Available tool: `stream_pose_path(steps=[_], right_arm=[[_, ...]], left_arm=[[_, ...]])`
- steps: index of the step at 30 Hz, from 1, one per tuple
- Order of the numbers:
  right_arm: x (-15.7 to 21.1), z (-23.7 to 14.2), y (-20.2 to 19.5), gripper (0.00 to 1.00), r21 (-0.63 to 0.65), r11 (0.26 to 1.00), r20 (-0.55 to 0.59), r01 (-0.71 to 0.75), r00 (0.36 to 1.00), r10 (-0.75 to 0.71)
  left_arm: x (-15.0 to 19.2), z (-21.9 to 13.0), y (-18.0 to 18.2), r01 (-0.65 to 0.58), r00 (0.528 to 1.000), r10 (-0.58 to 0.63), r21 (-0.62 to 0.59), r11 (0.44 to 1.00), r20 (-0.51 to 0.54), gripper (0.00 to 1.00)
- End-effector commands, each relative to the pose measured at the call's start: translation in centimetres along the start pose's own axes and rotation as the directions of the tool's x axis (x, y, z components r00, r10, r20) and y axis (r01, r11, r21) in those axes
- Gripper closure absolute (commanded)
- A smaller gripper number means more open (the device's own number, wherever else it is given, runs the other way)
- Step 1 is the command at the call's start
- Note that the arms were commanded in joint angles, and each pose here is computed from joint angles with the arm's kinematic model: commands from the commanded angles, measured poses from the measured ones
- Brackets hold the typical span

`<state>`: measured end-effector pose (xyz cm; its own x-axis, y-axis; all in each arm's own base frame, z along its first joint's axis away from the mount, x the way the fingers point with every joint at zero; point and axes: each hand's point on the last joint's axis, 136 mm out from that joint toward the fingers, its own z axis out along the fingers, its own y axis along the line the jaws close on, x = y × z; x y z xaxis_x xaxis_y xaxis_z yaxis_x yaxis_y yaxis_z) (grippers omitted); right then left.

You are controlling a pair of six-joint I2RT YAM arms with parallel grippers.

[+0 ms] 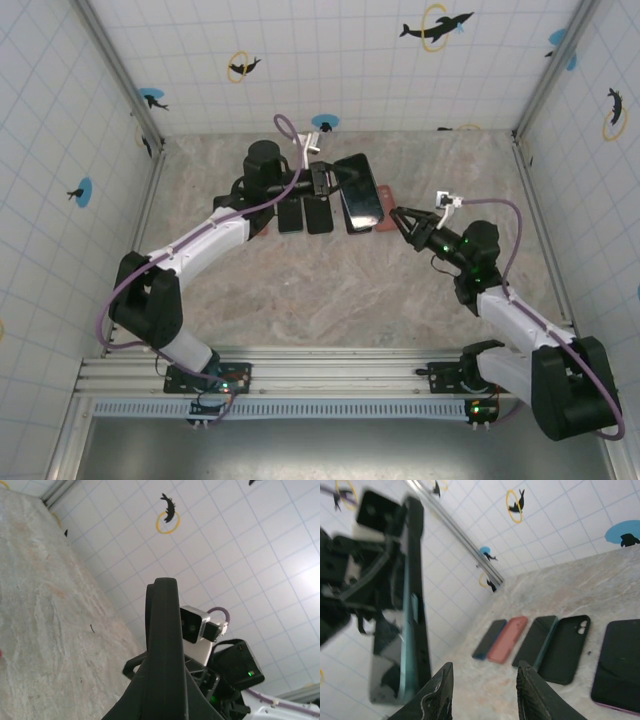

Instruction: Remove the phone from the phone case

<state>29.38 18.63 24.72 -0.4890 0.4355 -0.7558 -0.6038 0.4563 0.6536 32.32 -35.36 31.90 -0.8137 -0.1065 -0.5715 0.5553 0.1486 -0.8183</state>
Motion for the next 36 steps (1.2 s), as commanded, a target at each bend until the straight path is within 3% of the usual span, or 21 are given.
stream_pose_path(steps=[1, 27, 36], right_arm=[[-2.2, -0.5, 2.2, 0.64, -0.078, 0.991, 0.106, -0.106, 0.988, 0.114], [-0.4, 1.6, 3.7, 0.68, -0.148, 0.97, 0.01, -0.19, 0.981, 0.194], [-2.9, 2.3, 4.3, 0.68, -0.166, 0.903, 0.075, -0.396, 0.908, 0.412]], left_arm=[[-1.9, -0.2, -1.8, -0.002, 0.996, -0.002, 0.045, 0.999, 0.091, 0.97], [-2.0, 0.6, -2.9, 0.064, 0.991, -0.078, 0.126, 0.99, 0.112, 0.97], [-1.1, 1.0, 0.6, 0.219, 0.962, -0.23, 0.086, 0.972, 0.15, 0.95]])
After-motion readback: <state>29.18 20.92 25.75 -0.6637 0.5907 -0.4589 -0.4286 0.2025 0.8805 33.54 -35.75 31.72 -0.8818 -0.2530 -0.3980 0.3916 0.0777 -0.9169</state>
